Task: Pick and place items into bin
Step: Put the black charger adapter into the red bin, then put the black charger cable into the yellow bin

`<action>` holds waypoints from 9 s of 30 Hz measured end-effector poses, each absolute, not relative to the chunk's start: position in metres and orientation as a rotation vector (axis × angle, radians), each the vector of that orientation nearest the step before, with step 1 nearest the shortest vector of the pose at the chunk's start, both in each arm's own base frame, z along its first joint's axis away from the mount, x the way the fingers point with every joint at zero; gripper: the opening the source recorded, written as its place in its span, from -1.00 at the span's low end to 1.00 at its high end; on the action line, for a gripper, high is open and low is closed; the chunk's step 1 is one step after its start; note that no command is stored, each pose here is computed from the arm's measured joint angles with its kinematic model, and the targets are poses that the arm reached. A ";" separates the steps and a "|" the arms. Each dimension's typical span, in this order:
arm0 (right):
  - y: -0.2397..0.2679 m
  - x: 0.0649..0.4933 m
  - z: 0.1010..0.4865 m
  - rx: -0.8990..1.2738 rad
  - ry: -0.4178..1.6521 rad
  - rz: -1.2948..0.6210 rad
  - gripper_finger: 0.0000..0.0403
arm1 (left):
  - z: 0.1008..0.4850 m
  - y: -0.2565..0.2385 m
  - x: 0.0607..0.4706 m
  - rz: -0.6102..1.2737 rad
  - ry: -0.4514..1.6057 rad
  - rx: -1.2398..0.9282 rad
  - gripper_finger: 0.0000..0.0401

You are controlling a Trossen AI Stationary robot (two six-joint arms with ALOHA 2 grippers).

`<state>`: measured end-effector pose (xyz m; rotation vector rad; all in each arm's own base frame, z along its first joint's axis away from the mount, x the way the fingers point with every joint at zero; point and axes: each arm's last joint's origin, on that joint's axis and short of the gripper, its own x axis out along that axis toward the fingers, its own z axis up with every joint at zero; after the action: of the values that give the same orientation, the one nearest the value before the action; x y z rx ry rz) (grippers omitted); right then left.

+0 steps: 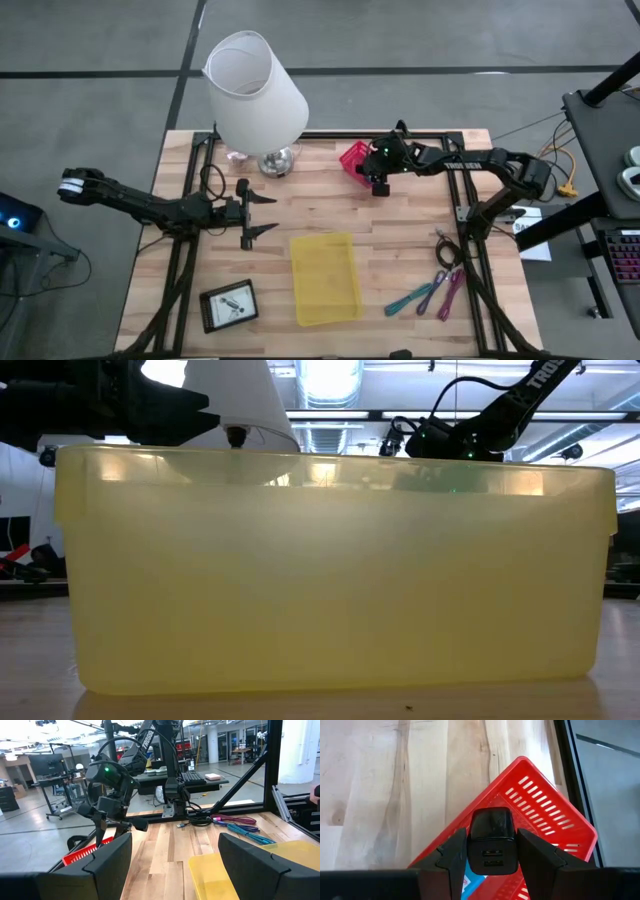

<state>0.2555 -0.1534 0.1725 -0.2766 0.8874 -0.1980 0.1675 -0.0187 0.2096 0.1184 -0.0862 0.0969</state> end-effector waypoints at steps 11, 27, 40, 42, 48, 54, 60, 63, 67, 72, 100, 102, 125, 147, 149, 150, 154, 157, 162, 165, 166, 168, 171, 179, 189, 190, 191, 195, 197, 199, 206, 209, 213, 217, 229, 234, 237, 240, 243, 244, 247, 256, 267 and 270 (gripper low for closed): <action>-0.153 0.256 0.173 -0.277 0.887 -0.198 -0.16 | 0.210 -0.019 0.167 0.097 -0.086 0.119 0.39; -0.154 0.257 0.176 -0.226 0.868 -0.228 -0.08 | 0.210 -0.019 0.167 0.097 -0.086 0.119 0.39; -0.143 0.266 0.189 0.257 0.899 -0.377 -0.08 | 0.210 -0.019 0.167 0.099 -0.086 0.164 0.39; -0.138 0.266 0.192 0.320 0.941 -0.385 -0.08 | 0.210 -0.019 0.167 0.100 -0.085 0.179 0.39; -0.120 0.266 0.192 0.464 1.051 -0.414 -0.08 | 0.211 -0.019 0.167 0.101 -0.095 0.179 0.39; -0.096 0.258 0.186 0.642 1.211 -0.497 -0.08 | 0.212 -0.019 0.168 0.100 -0.098 0.177 0.39; -0.065 0.244 0.182 0.784 1.431 -0.634 -0.08 | 0.211 -0.019 0.168 0.100 -0.097 0.170 0.39; -0.047 0.240 0.182 0.815 1.507 -0.696 -0.08 | 0.211 -0.019 0.168 0.100 -0.096 0.168 0.39; -0.024 0.240 0.183 0.867 1.538 -0.747 -0.09 | 0.211 -0.019 0.167 0.100 -0.095 0.168 0.39; 0.005 0.240 0.185 0.954 1.559 -0.748 -0.09 | 0.211 -0.019 0.167 0.100 -0.095 0.168 0.39; 0.105 0.162 0.192 0.978 1.454 -1.182 -0.09 | 0.212 -0.019 0.167 0.102 -0.102 0.202 0.39; 0.105 0.159 0.189 0.970 1.450 -1.198 -0.09 | 0.212 -0.019 0.167 0.102 -0.103 0.201 0.39; 0.094 0.143 0.142 0.933 1.346 -1.219 -0.09 | 0.212 -0.019 0.167 0.102 -0.103 0.200 0.39; 0.091 0.139 0.134 0.926 1.356 -1.211 -0.70 | 0.212 -0.019 0.167 0.102 -0.103 0.199 0.39; 0.091 0.139 0.134 0.922 1.359 -1.206 -0.81 | 0.212 -0.019 0.167 0.102 -0.103 0.199 0.39; 0.091 0.139 0.134 0.917 1.362 -1.199 -0.86 | 0.212 -0.019 0.167 0.102 -0.103 0.200 0.39; 0.092 0.139 0.134 0.915 1.365 -1.189 -0.93 | 0.212 -0.019 0.167 0.102 -0.103 0.199 0.39; 0.092 0.139 0.134 0.913 1.366 -1.184 -0.93 | 0.212 -0.019 0.167 0.102 -0.103 0.199 0.39; 0.092 0.140 0.134 0.912 1.365 -1.177 -0.93 | 0.212 -0.019 0.167 0.102 -0.103 0.199 0.39; 0.092 0.140 0.134 0.904 1.369 -1.163 -0.93 | 0.212 -0.019 0.167 0.102 -0.103 0.199 0.39; 0.092 0.140 0.134 0.904 1.369 -1.163 -0.93 | 0.212 -0.019 0.167 0.102 -0.103 0.199 0.39; 0.092 0.140 0.134 0.904 1.369 -1.162 -0.93 | 0.212 -0.019 0.167 0.102 -0.103 0.200 0.39; 0.092 0.140 0.134 0.901 1.371 -1.157 -0.94 | 0.212 -0.019 0.167 0.102 -0.103 0.200 0.39; 0.092 0.141 0.134 0.885 1.378 -1.136 -0.94 | 0.212 -0.019 0.167 0.102 -0.102 0.199 0.39; 0.091 0.142 0.137 0.814 1.356 -1.057 -0.94 | 0.212 -0.019 0.167 0.101 -0.102 0.200 0.39; 0.091 0.142 0.138 0.810 1.347 -1.050 -0.94 | 0.212 -0.019 0.167 0.102 -0.102 0.200 0.39; 0.092 0.143 0.140 0.804 1.338 -1.038 -0.94 | 0.212 -0.019 0.167 0.102 -0.102 0.199 0.39; 0.094 0.149 0.148 0.786 1.288 -0.986 -0.94 | 0.212 -0.019 0.167 0.102 -0.102 0.200 0.39; 0.094 0.151 0.152 0.765 1.262 -0.961 -0.94 | 0.212 -0.019 0.167 0.102 -0.102 0.200 0.39; 0.096 0.153 0.155 0.723 1.239 -0.926 -0.94 | 0.212 -0.019 0.167 0.102 -0.102 0.200 0.39; 0.099 0.154 0.157 0.570 1.192 -0.839 -0.94 | 0.212 -0.019 0.167 0.102 -0.101 0.199 0.39; 0.100 0.153 0.157 0.508 1.185 -0.808 -0.94 | 0.211 -0.019 0.167 0.101 -0.101 0.199 0.39; 0.102 0.152 0.158 0.422 1.125 -0.780 -0.94 | 0.211 -0.019 0.167 0.102 -0.101 0.198 0.39; 0.105 0.150 0.159 0.357 1.051 -0.766 -0.94 | 0.211 -0.019 0.167 0.102 -0.101 0.198 0.39; 0.115 0.150 0.160 0.279 0.828 -0.703 -0.94 | 0.211 -0.019 0.167 0.101 -0.099 0.195 0.39; 0.119 0.155 0.160 0.282 0.815 -0.644 -0.94 | 0.211 -0.019 0.167 0.101 -0.099 0.195 0.39; 0.124 0.160 0.162 0.263 0.761 -0.586 -0.94 | 0.211 -0.019 0.167 0.101 -0.099 0.194 0.39; 0.130 0.167 0.168 0.219 0.683 -0.504 -0.94 | 0.211 -0.019 0.167 0.101 -0.098 0.194 0.39; 0.134 0.171 0.176 0.174 0.616 -0.443 -0.95 | 0.211 -0.019 0.167 0.101 -0.097 0.194 0.39; 0.135 0.172 0.179 0.163 0.586 -0.433 -0.95 | 0.211 -0.019 0.167 0.101 -0.097 0.194 0.39; 0.139 0.176 0.188 0.100 0.475 -0.415 -0.95 | 0.211 -0.019 0.167 0.101 -0.097 0.193 0.39; 0.151 0.190 0.203 -0.117 0.295 -0.271 -0.95 | 0.212 -0.019 0.167 0.102 -0.107 0.192 0.39; 0.139 0.168 0.187 -0.285 -0.051 0.130 -0.96 | 0.212 -0.019 0.167 0.102 -0.108 0.192 0.39; 0.129 0.160 0.181 -0.316 -0.093 0.114 -0.96 | 0.212 -0.019 0.167 0.103 -0.111 0.192 0.39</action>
<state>0.1605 0.1292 0.1809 -0.3162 -0.0932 0.1141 0.1672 -0.0186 0.2124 0.1919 -0.1108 0.1026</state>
